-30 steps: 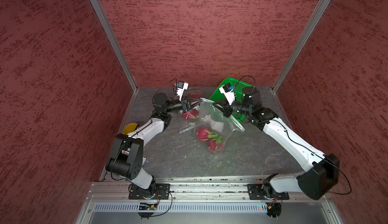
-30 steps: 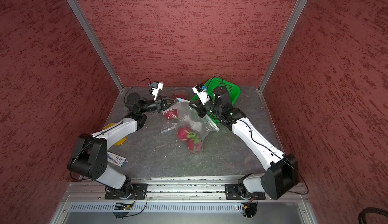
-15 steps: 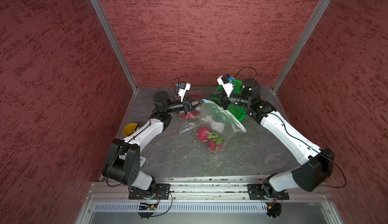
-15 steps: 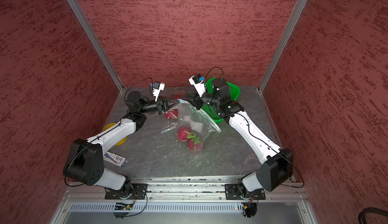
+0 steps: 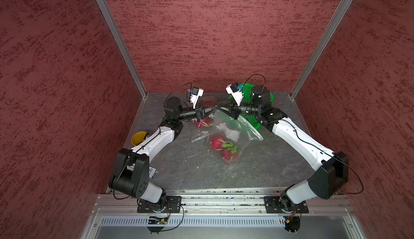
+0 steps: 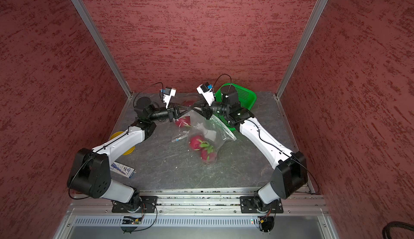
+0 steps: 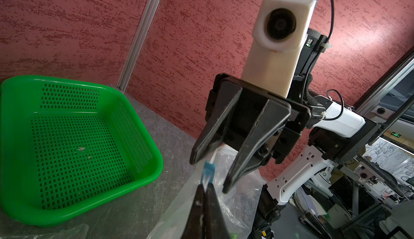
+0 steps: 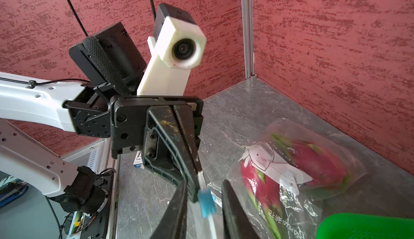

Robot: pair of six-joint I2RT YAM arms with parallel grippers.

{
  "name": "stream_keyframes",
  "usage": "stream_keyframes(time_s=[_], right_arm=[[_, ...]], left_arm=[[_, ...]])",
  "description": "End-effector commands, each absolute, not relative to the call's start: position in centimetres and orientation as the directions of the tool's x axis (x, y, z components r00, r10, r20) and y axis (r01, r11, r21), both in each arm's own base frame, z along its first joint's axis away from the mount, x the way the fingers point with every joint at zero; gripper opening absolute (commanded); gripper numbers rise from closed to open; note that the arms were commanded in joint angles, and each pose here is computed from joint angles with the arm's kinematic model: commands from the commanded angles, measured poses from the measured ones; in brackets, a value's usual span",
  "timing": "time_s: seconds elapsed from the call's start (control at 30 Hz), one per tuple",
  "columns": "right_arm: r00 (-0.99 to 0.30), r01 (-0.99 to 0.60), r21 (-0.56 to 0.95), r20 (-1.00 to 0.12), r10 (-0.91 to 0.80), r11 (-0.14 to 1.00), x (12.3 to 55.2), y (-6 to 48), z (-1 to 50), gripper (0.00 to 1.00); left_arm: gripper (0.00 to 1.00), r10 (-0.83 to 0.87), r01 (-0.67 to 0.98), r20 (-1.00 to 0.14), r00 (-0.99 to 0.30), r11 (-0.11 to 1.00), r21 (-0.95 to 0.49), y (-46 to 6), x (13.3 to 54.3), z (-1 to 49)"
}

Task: Open the zip-top bag and take out the dragon fruit
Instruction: Unzip the zipper on the zipper food storage bag.

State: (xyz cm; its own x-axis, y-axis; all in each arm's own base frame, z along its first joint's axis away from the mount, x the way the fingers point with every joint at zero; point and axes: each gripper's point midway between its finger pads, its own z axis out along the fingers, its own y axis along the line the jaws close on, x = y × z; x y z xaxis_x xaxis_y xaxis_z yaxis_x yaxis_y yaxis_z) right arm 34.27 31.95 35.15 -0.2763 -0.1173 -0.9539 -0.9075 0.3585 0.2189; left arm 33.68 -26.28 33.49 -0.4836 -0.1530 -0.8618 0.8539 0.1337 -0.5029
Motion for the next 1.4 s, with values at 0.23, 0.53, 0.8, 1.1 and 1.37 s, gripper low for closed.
stream_keyframes(time_s=[0.23, 0.53, 0.8, 1.1, 1.37], right_arm=[[-0.280, -0.912, 0.228, -0.953, -0.113, 0.340, 33.8, 32.3, 34.8, 0.05], [-0.290, -0.888, 0.211, -0.946, -0.144, 0.408, 33.3, 30.8, 33.4, 0.02], [-0.315, -0.848, 0.190, -0.931, -0.183, 0.495, 32.5, 28.6, 32.4, 0.02], [-0.382, -0.799, 0.219, -0.904, -0.191, 0.560, 30.9, 26.3, 30.4, 0.02], [-0.420, -0.754, 0.242, -0.892, -0.166, 0.611, 29.3, 24.2, 29.7, 0.02]], left_arm=[[0.00, -0.172, 0.883, -0.891, -0.421, 0.148, -0.446, -26.0, 33.4, 35.5], [0.00, -0.243, 0.868, -0.894, -0.376, 0.244, -0.432, -23.6, 35.3, 37.1], [0.00, -0.261, 0.865, -0.903, -0.342, 0.287, -0.411, -22.4, 36.1, 38.1], [0.00, -0.309, 0.809, -0.889, -0.338, 0.388, -0.442, -19.2, 39.0, 37.7], [0.00, -0.324, 0.776, -0.891, -0.318, 0.451, -0.441, -16.6, 39.7, 37.7]])
